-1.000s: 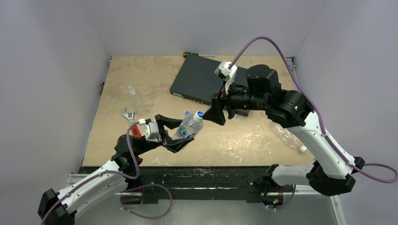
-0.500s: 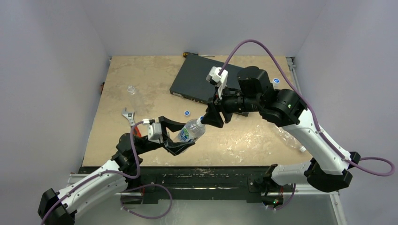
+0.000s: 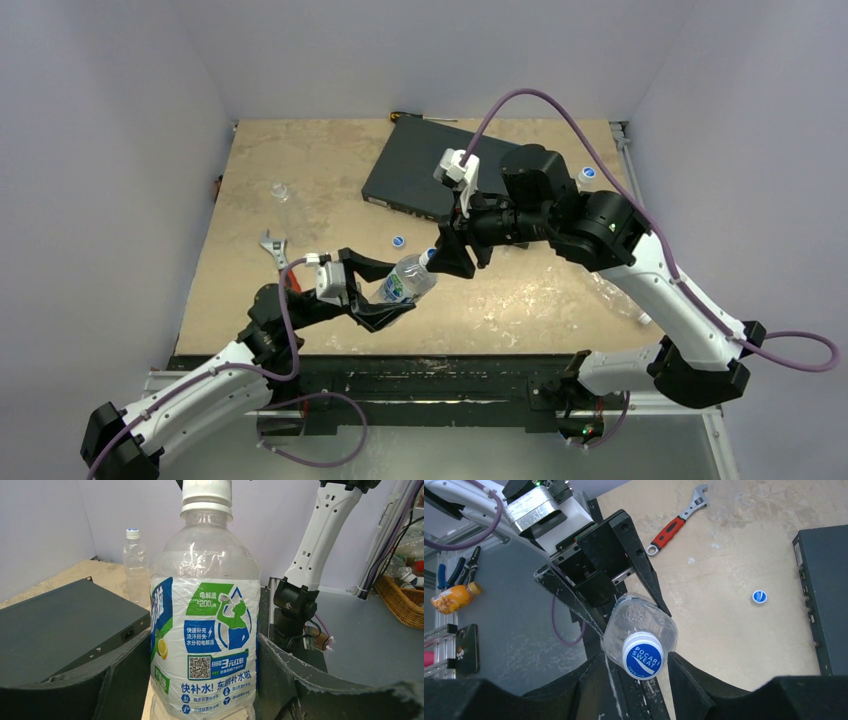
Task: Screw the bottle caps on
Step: Screw the bottle cap onto the plastic bottle.
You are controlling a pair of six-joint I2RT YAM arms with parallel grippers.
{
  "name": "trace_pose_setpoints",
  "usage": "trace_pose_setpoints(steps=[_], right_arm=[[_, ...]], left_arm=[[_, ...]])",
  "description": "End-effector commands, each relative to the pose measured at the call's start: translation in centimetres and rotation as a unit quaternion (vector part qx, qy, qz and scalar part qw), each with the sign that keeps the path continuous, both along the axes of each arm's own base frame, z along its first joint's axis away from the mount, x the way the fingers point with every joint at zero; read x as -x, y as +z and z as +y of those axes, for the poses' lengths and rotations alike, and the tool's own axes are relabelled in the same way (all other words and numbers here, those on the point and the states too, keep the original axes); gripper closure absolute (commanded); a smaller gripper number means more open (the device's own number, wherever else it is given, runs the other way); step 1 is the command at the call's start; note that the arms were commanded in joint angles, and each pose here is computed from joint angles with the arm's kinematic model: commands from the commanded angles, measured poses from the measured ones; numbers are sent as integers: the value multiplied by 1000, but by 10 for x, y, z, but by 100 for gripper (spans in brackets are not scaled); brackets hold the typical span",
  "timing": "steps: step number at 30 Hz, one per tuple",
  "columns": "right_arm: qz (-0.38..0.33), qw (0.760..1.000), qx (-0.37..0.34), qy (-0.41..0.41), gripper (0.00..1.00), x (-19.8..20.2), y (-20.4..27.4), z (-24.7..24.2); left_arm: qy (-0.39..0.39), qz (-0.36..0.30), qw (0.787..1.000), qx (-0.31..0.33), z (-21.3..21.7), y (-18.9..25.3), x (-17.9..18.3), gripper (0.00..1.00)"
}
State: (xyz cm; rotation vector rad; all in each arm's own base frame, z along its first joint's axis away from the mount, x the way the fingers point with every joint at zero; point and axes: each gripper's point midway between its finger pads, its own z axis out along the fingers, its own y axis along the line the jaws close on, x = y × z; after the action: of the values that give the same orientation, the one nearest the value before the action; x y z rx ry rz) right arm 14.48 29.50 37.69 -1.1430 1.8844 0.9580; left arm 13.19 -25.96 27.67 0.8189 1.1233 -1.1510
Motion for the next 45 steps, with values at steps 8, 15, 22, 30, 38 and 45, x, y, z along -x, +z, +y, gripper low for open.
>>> trace_pose_setpoints(steps=[8,15,22,30,38,45], right_arm=[[7,1000,16,-4,61,-2,-8,3],[34,998,28,-49,87,-12,-16,5],[147,976,49,-155,92,-34,-36,12],[253,929,43,-267,93,-68,-63,25],[258,905,49,-334,81,-96,-83,30],[212,906,39,-363,41,-110,-55,19]], left_arm=[[3,-19,999,29,2,29,1,100],[44,-31,998,26,4,38,-16,100],[190,-92,977,15,19,67,-70,100],[299,-148,943,15,20,91,-122,100],[324,-154,933,-16,14,80,-142,100],[299,-115,945,-69,10,45,-137,100]])
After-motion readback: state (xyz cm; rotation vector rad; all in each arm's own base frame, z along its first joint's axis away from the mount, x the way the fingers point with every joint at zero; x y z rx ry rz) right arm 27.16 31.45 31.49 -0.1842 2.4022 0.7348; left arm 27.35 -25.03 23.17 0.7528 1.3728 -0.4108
